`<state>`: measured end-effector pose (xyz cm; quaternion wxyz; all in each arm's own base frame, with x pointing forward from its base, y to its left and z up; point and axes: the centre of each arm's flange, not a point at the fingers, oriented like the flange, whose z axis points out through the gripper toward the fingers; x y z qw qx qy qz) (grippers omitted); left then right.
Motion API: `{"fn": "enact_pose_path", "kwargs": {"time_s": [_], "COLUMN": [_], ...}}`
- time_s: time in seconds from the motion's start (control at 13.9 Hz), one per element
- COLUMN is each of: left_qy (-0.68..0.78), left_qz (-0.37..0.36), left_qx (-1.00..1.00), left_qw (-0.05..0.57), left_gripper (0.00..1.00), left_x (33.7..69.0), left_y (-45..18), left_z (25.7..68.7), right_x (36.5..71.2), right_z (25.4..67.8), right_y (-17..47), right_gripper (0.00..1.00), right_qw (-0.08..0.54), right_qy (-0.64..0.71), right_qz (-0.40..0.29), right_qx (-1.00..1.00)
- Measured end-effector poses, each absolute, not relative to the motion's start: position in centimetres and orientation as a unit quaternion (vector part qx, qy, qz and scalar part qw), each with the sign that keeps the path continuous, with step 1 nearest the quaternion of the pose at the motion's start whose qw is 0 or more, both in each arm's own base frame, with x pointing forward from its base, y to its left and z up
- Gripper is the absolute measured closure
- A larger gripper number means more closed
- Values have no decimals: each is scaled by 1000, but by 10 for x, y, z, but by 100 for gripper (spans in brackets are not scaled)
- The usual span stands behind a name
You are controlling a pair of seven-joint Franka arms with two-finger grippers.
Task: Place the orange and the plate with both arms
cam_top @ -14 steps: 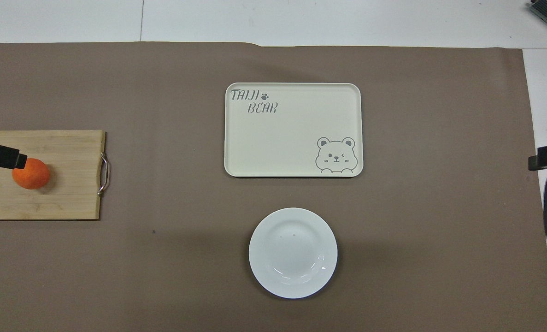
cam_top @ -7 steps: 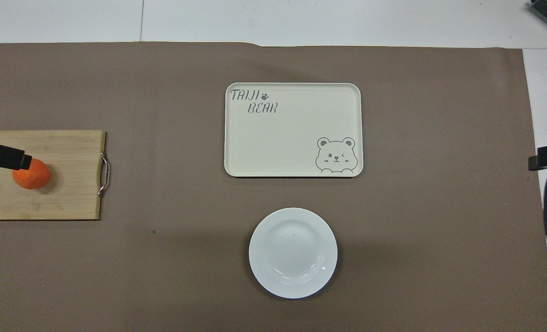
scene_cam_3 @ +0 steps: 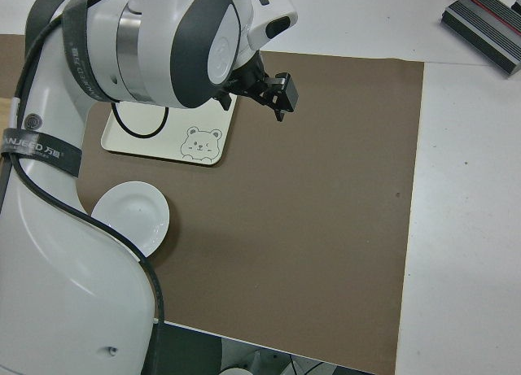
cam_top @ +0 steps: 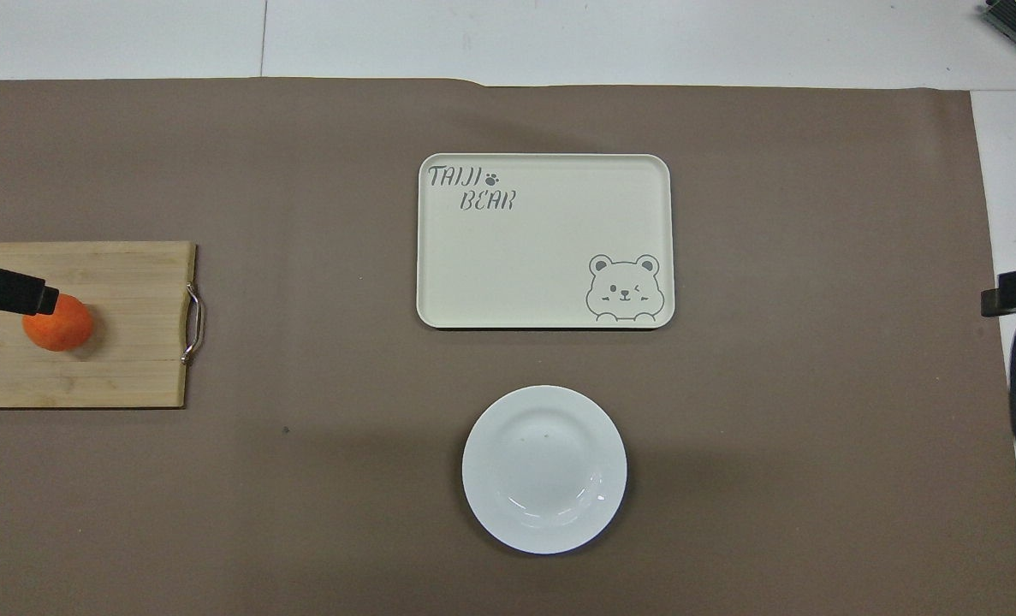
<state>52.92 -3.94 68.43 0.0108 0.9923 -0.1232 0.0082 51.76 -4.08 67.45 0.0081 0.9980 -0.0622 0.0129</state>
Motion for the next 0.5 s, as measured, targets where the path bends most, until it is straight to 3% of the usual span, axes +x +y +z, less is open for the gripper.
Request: {"fn": "enact_pose_path", "kwargs": {"time_s": [0.5], "left_qy": [-100], "left_qz": [7], "left_qx": [995], "left_qw": [11], "left_gripper": [0], "left_x": [536], "left_y": [-12], "left_z": [668], "right_x": [518], "right_z": [674], "right_y": [-41], "right_gripper": [0], "right_qw": [8], "right_qy": [-62], "right_qz": [13], "right_qx": [998]}}
